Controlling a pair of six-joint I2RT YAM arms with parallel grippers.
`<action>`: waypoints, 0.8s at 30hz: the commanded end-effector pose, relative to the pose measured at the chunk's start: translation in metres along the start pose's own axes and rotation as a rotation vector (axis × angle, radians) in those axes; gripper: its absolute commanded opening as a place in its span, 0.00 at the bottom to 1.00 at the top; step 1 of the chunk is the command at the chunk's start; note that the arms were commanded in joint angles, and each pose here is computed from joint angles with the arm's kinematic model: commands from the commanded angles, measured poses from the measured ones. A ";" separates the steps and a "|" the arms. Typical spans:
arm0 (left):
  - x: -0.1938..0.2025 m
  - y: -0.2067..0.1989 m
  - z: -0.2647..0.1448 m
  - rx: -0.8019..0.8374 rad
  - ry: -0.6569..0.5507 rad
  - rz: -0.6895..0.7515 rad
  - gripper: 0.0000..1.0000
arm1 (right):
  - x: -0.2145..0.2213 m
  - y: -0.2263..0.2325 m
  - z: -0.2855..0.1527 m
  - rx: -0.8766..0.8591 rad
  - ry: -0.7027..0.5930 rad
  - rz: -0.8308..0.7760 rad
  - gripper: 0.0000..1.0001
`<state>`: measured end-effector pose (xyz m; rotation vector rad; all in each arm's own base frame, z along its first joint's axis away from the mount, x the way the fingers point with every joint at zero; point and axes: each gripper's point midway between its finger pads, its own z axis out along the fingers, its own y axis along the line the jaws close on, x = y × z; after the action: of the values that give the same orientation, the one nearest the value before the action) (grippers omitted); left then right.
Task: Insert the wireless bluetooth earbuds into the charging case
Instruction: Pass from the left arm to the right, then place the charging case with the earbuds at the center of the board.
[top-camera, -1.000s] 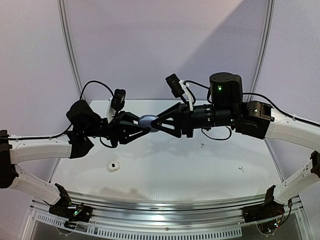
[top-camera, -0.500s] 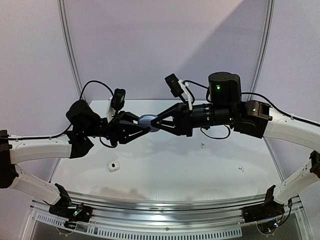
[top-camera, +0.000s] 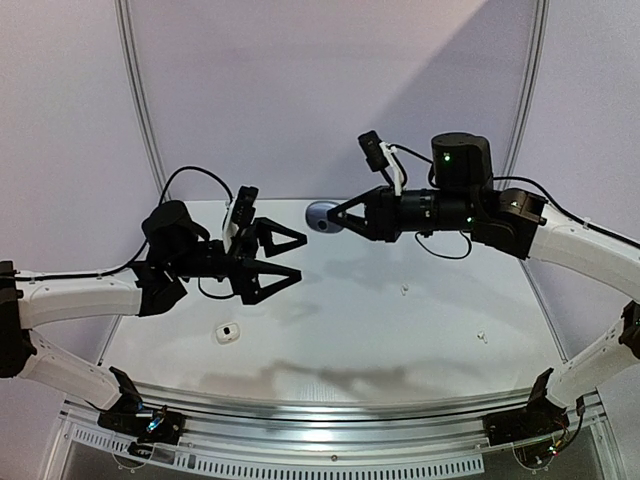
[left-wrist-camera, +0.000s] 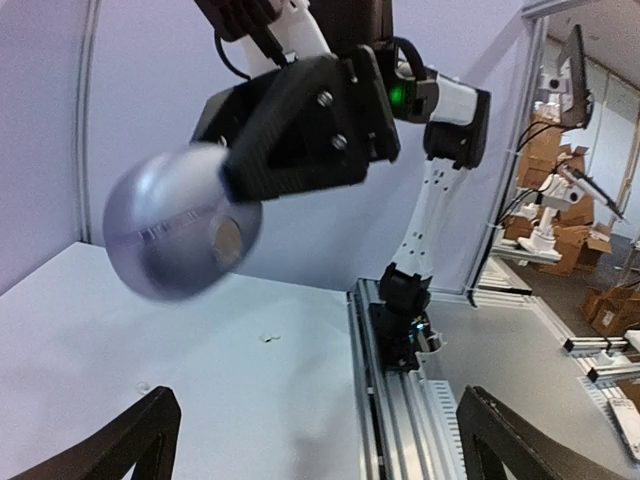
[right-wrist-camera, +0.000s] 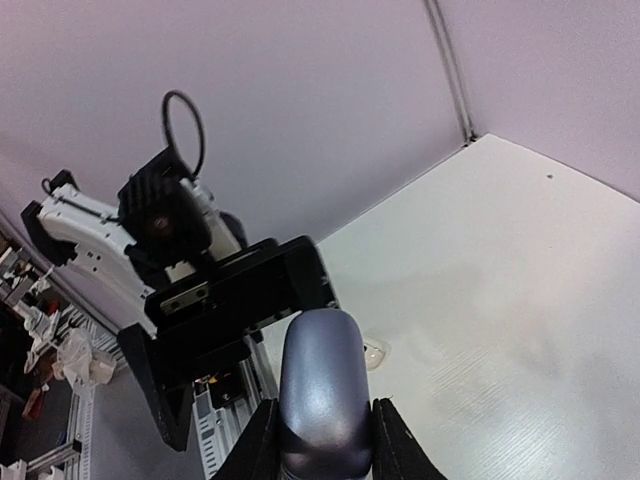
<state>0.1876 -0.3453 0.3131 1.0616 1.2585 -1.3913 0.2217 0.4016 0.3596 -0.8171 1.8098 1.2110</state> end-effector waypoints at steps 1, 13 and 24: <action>0.034 0.044 -0.012 -0.241 0.125 0.045 0.99 | -0.008 -0.079 -0.015 0.134 -0.018 0.158 0.00; 0.065 0.095 -0.040 -0.510 0.284 0.099 0.99 | 0.050 -0.244 0.050 0.139 0.175 0.517 0.00; 0.065 0.116 -0.046 -0.538 0.292 0.105 0.99 | 0.130 -0.317 0.068 0.125 0.246 0.815 0.00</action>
<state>0.2793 -0.3105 0.2245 0.9493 1.6346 -0.7963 0.4355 0.3500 0.1027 -0.2034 2.5185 1.3923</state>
